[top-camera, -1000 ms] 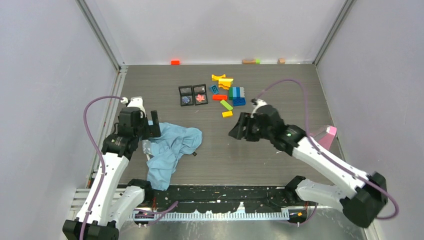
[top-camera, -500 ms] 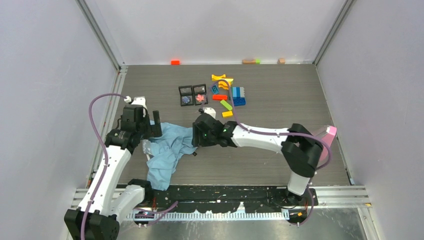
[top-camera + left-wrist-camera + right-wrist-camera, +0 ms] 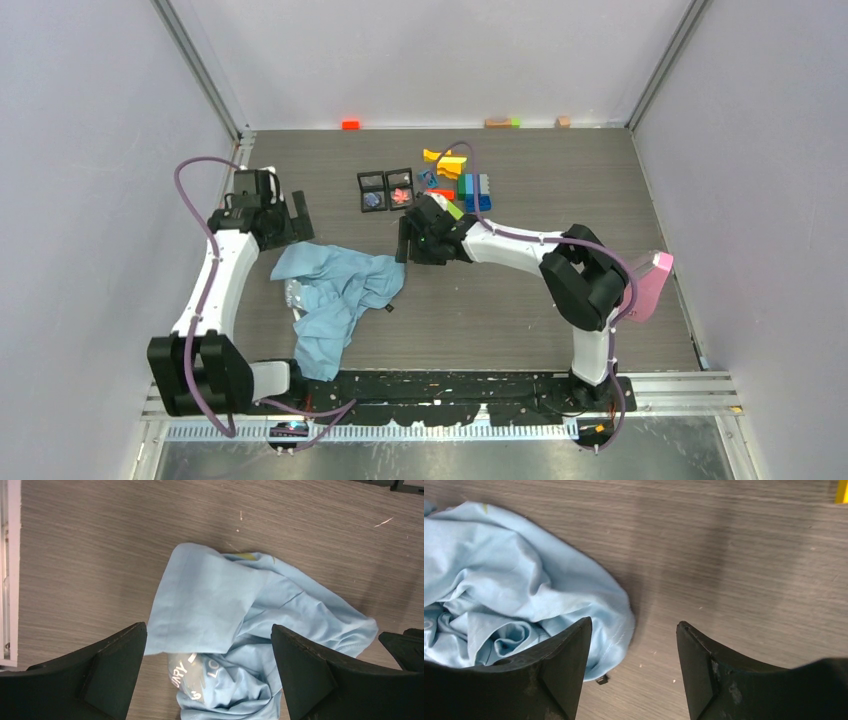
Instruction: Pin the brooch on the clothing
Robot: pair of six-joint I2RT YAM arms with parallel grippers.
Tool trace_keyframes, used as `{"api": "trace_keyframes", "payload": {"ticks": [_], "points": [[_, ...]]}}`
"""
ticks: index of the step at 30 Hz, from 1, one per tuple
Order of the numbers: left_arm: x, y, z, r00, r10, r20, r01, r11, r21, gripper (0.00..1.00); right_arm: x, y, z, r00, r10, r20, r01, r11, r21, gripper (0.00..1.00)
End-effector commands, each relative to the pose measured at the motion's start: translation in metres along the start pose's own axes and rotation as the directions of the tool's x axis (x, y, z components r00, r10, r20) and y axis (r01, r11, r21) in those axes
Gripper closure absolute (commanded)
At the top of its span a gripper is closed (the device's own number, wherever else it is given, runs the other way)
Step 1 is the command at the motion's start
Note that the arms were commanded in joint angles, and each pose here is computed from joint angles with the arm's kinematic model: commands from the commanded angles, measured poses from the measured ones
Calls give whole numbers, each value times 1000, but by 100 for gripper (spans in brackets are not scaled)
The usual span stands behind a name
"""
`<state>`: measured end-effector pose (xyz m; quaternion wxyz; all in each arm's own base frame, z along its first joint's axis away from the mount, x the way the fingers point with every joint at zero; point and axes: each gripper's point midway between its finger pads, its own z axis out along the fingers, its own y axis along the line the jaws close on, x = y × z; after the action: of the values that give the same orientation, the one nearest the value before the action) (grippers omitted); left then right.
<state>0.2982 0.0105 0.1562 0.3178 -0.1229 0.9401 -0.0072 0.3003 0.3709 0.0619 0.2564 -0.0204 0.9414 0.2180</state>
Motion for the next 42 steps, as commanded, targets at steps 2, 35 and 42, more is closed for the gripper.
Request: {"api": "trace_keyframes", "payload": {"ticks": [2, 35, 42], "points": [[-12, -5, 16, 997, 28, -67, -27, 999, 20, 2, 0, 21, 6, 998, -32, -57, 25, 993, -120, 30], [7, -2, 59, 968, 49, -248, -53, 999, -9, 100, -48, 29, -21, 998, -45, 37, 50, 988, -150, 100], [-74, -13, -26, 989, -56, 134, 53, 998, 25, 100, -126, -9, -129, 966, -53, 254, 69, 996, -53, 99]]}}
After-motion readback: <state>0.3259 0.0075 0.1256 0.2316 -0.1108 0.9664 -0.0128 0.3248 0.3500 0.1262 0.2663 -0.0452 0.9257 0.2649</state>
